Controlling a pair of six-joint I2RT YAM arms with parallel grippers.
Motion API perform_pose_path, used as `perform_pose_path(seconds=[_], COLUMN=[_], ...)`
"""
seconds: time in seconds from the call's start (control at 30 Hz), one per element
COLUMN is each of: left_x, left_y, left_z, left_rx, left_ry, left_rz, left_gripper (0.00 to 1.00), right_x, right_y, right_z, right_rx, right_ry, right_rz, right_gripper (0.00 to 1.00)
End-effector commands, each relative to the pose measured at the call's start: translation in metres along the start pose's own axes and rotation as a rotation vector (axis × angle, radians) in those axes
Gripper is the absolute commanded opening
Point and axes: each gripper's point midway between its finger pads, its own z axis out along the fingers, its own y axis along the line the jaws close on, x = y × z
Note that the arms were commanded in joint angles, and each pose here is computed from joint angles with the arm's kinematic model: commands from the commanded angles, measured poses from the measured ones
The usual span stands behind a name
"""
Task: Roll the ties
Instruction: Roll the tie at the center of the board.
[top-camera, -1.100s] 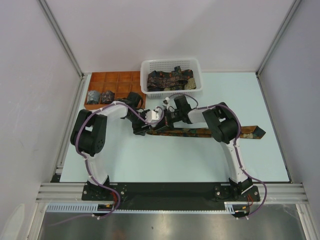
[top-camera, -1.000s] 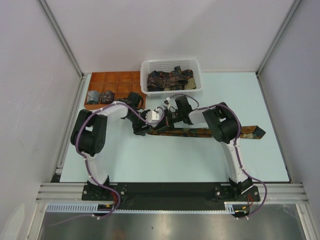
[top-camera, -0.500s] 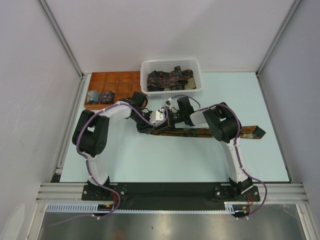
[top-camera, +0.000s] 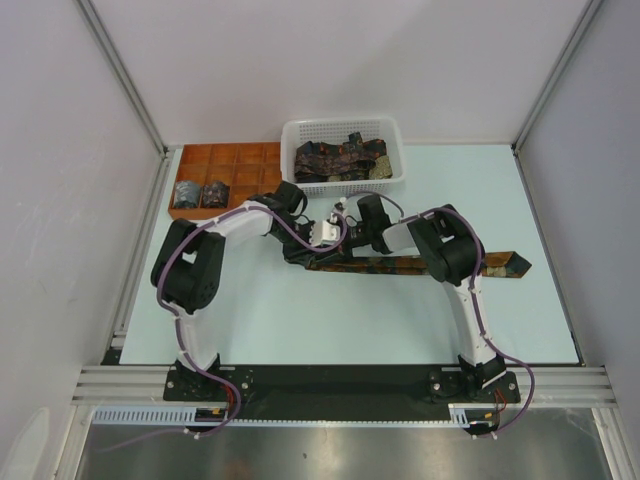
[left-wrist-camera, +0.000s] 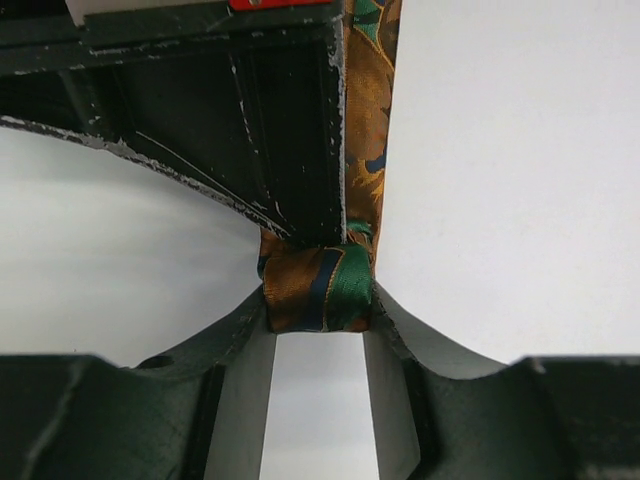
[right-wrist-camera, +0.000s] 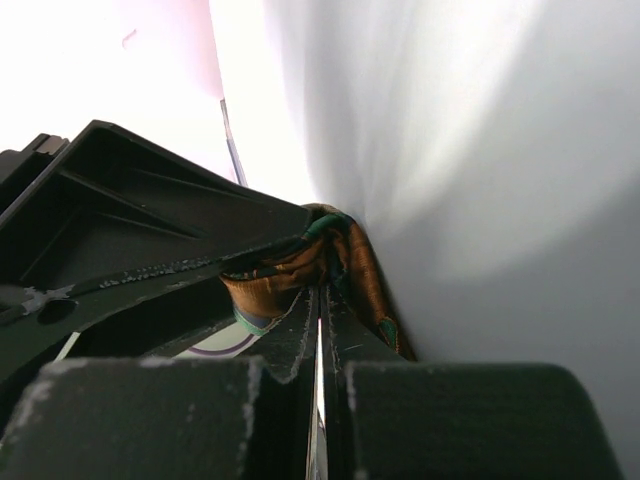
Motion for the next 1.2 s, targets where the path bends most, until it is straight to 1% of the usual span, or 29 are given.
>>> perform_pose_path(seconds=[0.0, 0.2, 0.27, 0.3, 0.4, 0.43, 0.5, 0.53, 0.57, 0.63, 0.7, 0.73, 0.8, 0.83, 0.93, 1.07, 1.17], left_x=[-0.025, -0.023, -0.022, -0.02, -0.015, -0.012, -0.007, -0.001, 0.002, 0.009, 0.018, 0.02, 0.025, 0.025, 0.027, 0.027, 0.026], left_y=[-0.008, -0.014, -0.014, -0.014, -0.013, -0.013, -0.014, -0.015, -0.015, -0.016, -0.016, -0.018, -0.019, -0.02, -0.02, -0.021, -0.021], left_z=[0.014, 0.02, 0.021, 0.021, 0.024, 0.026, 0.025, 0.025, 0.024, 0.023, 0.021, 0.02, 0.019, 0.018, 0.018, 0.018, 0.018], left_rx=[0.052, 0.069, 0.072, 0.071, 0.069, 0.065, 0.057, 0.051, 0.044, 0.038, 0.03, 0.033, 0.03, 0.034, 0.037, 0.043, 0.046], left_ry=[-0.062, -0.051, -0.047, -0.044, -0.023, -0.002, 0.02, 0.049, 0.059, 0.09, 0.127, 0.136, 0.157, 0.16, 0.169, 0.175, 0.168], left_rz=[0.014, 0.002, -0.008, -0.01, -0.012, -0.008, 0.007, 0.024, 0.032, 0.051, 0.054, 0.064, 0.064, 0.067, 0.058, 0.052, 0.049], left_gripper=[0.45, 0.47, 0.49, 0.49, 0.43, 0.39, 0.35, 0.33, 0.31, 0.29, 0.28, 0.27, 0.26, 0.26, 0.26, 0.26, 0.26], right_x=[-0.006, -0.006, -0.007, -0.007, -0.01, -0.009, -0.012, -0.011, -0.013, -0.013, -0.017, -0.012, -0.014, -0.013, -0.013, -0.013, -0.011], right_y=[0.007, 0.001, 0.001, 0.0, 0.005, 0.008, 0.015, 0.023, 0.026, 0.037, 0.041, 0.039, 0.043, 0.042, 0.046, 0.052, 0.046], right_z=[-0.006, -0.004, -0.004, -0.004, -0.004, -0.004, -0.006, -0.008, -0.011, -0.018, -0.025, -0.028, -0.037, -0.039, -0.04, -0.03, -0.022], right_rx=[0.008, 0.014, 0.015, 0.013, 0.002, -0.003, -0.011, -0.015, -0.015, -0.009, 0.001, 0.018, 0.027, 0.037, 0.035, 0.014, 0.019], right_ry=[-0.051, -0.071, -0.078, -0.079, -0.082, -0.076, -0.078, -0.07, -0.071, -0.068, -0.069, -0.049, -0.054, -0.052, -0.051, -0.052, -0.043], right_rz=[-0.038, -0.034, -0.032, -0.033, -0.042, -0.043, -0.056, -0.06, -0.07, -0.077, -0.101, -0.071, -0.104, -0.096, -0.097, -0.092, -0.077], right_gripper=[0.0, 0.0, 0.0, 0.0, 0.0, 0.04, 0.11, 0.18, 0.22, 0.26, 0.29, 0.3, 0.32, 0.35, 0.4, 0.41, 0.41])
